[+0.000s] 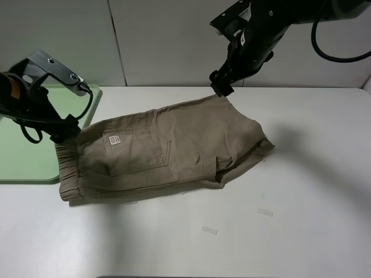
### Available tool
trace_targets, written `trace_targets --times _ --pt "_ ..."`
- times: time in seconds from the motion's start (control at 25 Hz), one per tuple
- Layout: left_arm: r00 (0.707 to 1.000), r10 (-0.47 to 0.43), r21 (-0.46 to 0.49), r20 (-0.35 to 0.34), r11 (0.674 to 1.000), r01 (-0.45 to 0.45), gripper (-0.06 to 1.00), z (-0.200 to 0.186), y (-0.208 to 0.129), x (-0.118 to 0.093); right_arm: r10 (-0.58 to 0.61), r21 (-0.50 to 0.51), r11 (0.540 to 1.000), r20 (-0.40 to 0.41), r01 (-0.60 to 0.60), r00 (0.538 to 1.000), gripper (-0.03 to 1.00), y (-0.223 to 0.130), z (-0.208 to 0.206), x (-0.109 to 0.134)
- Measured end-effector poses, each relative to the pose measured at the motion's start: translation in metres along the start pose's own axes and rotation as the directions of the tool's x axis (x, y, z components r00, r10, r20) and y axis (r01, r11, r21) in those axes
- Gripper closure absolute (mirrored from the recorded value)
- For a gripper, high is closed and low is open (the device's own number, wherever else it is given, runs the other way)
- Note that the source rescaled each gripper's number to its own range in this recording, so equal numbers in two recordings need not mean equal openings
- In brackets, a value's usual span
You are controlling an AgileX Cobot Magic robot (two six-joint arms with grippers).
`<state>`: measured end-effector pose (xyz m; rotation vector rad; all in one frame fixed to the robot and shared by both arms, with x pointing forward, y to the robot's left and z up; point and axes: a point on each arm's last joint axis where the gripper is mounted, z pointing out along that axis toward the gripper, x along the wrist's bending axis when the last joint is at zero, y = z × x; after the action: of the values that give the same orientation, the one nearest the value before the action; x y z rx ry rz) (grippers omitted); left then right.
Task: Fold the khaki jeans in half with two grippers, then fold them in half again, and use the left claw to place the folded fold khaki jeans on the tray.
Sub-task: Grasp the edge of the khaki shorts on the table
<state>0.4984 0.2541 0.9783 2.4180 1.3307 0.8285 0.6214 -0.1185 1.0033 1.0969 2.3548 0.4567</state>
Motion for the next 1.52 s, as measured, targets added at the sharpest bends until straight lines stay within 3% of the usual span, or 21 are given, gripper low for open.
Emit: trace_targets --times 0.32,0.48,0.68,0.92,1.16,1.52 --pt "0.972 -0.178 0.096 -0.155 0.976 0.194 -0.02 -0.072 -0.027 0.021 0.146 0.170 0.977 -0.092 -0.130 0.985 -0.03 0.001 -0.020 0.003" --pt "0.940 -0.296 0.118 -0.173 0.941 0.318 -0.02 -0.110 -0.047 0.021 0.195 0.229 0.960 -0.129 -0.162 0.972 -0.03 0.003 -0.030 0.004" --pt "0.889 -0.445 0.136 -0.107 0.879 0.457 -0.01 -0.151 -0.075 0.010 0.232 0.273 0.945 -0.166 -0.181 0.958 -0.03 0.001 -0.033 0.008" --pt "0.844 -0.535 0.111 -0.039 0.837 0.536 0.01 -0.191 -0.109 -0.002 0.252 0.294 0.936 -0.186 -0.191 0.949 -0.03 0.000 -0.034 0.011" --pt "0.808 -0.589 -0.062 0.013 0.806 0.588 0.01 -0.220 -0.135 -0.008 0.261 0.302 0.933 -0.196 -0.196 0.945 -0.03 0.000 -0.035 0.012" --pt "0.787 -0.608 -0.249 0.108 0.750 0.613 0.01 -0.244 -0.165 -0.020 0.262 0.313 0.930 -0.196 -0.192 0.945 -0.03 -0.001 -0.035 0.012"
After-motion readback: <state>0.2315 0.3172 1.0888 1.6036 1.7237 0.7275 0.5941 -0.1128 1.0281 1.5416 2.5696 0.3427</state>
